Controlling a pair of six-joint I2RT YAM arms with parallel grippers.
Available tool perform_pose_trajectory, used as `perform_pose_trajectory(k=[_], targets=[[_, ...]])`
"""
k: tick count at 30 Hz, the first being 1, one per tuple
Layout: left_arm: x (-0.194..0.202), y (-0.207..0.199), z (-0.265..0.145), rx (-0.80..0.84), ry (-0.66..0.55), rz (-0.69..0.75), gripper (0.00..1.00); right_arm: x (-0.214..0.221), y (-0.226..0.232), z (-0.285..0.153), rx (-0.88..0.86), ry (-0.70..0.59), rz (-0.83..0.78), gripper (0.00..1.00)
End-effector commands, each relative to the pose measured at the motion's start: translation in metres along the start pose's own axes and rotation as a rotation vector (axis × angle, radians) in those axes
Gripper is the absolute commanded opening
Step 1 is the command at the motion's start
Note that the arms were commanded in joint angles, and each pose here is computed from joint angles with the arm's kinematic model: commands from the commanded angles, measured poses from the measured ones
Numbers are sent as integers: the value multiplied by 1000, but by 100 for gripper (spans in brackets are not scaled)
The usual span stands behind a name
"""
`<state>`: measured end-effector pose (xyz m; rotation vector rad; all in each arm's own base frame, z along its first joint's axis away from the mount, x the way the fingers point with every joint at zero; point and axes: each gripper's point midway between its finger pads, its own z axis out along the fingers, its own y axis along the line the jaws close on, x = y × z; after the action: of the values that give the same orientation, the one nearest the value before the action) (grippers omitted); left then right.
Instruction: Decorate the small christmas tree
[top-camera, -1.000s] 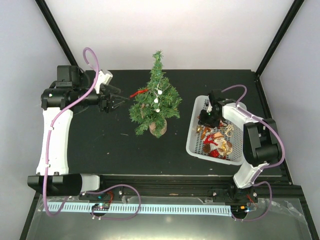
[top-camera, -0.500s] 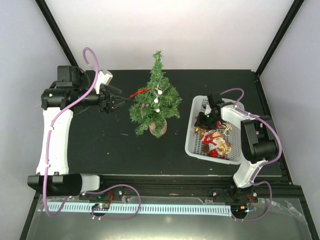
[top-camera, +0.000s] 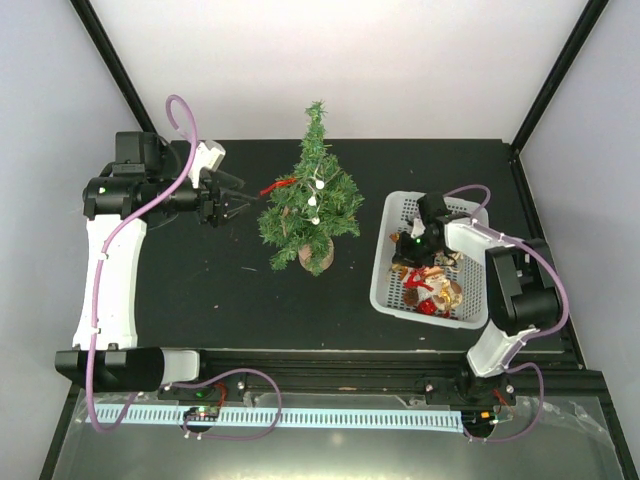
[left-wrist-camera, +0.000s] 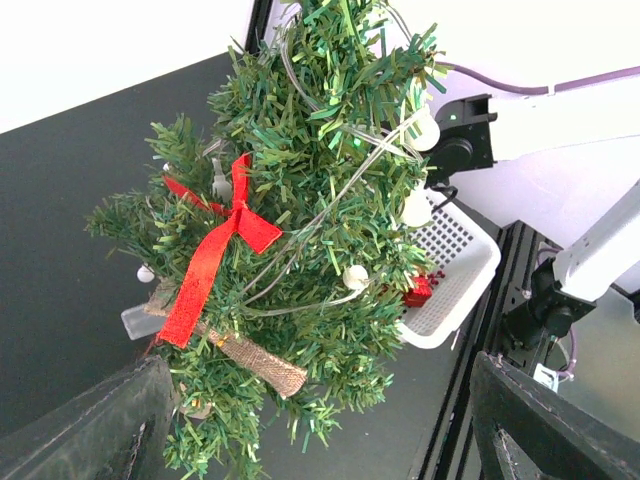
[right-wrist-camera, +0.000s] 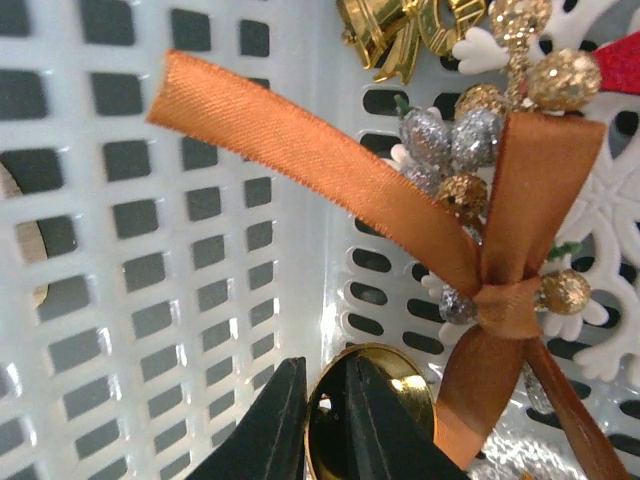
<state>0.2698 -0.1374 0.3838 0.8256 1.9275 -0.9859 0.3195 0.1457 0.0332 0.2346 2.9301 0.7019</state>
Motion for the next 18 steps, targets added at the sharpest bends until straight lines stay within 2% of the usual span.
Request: perform_pose_trajectory(k=[1, 12, 18], targets=[[-3, -7, -3, 19, -21, 20, 82, 0, 6, -13, -15, -28, -15, 13], [-2, -6, -2, 27, -23, 8, 82, 3, 14, -51, 1, -92, -42, 1], [0, -6, -1, 33, -20, 2, 82, 8, 36, -91, -64, -165, -74, 1]])
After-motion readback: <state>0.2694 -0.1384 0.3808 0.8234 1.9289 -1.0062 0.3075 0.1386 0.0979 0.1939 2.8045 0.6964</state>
